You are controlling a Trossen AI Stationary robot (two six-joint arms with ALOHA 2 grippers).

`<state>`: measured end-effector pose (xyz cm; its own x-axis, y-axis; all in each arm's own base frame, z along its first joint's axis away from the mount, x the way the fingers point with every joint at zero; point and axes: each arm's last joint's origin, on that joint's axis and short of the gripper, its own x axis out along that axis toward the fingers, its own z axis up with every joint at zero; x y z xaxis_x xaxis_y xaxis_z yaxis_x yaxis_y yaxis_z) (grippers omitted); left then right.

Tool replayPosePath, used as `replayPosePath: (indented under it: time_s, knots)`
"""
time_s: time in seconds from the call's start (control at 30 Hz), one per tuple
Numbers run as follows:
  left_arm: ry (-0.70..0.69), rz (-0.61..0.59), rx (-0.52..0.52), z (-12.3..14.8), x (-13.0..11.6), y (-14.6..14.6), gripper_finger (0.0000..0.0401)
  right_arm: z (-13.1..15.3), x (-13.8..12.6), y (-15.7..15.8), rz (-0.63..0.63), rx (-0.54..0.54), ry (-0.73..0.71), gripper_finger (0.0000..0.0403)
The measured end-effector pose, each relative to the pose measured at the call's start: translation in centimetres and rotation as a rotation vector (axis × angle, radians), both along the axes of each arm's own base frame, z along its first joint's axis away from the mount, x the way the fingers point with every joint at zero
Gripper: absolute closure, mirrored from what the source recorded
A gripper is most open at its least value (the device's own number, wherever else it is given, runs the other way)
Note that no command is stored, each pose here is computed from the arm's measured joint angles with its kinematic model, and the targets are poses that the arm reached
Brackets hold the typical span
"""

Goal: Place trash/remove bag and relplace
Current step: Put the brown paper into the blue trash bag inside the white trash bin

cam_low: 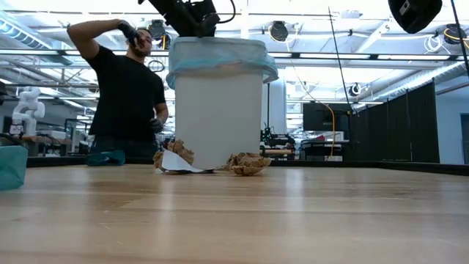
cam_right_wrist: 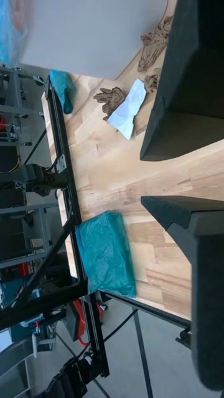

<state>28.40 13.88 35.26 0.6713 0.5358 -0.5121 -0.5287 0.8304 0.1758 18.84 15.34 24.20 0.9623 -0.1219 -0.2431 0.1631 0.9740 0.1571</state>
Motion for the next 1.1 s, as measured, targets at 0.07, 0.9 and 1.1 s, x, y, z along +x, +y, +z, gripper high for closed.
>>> replayPosePath:
  time_s: [0.07, 0.9, 1.1]
  knots:
    - [-0.014, -0.012, -0.022, 0.0, 0.0, -0.1, 0.0200, 0.0, 0.0, 0.0, 0.000, 0.000, 0.000, 0.0310]
    - [-0.109, -0.063, 0.017, 1.4, 0.0, -0.4, 0.0200, -0.1, 0.0, 0.0, 0.000, -0.004, 0.004, 0.0310]
    - [-0.091, -0.237, -0.063, 2.0, -0.3, -4.3, 0.0200, -1.0, 0.7, 0.1, -0.026, 0.000, 0.027, 0.0310]
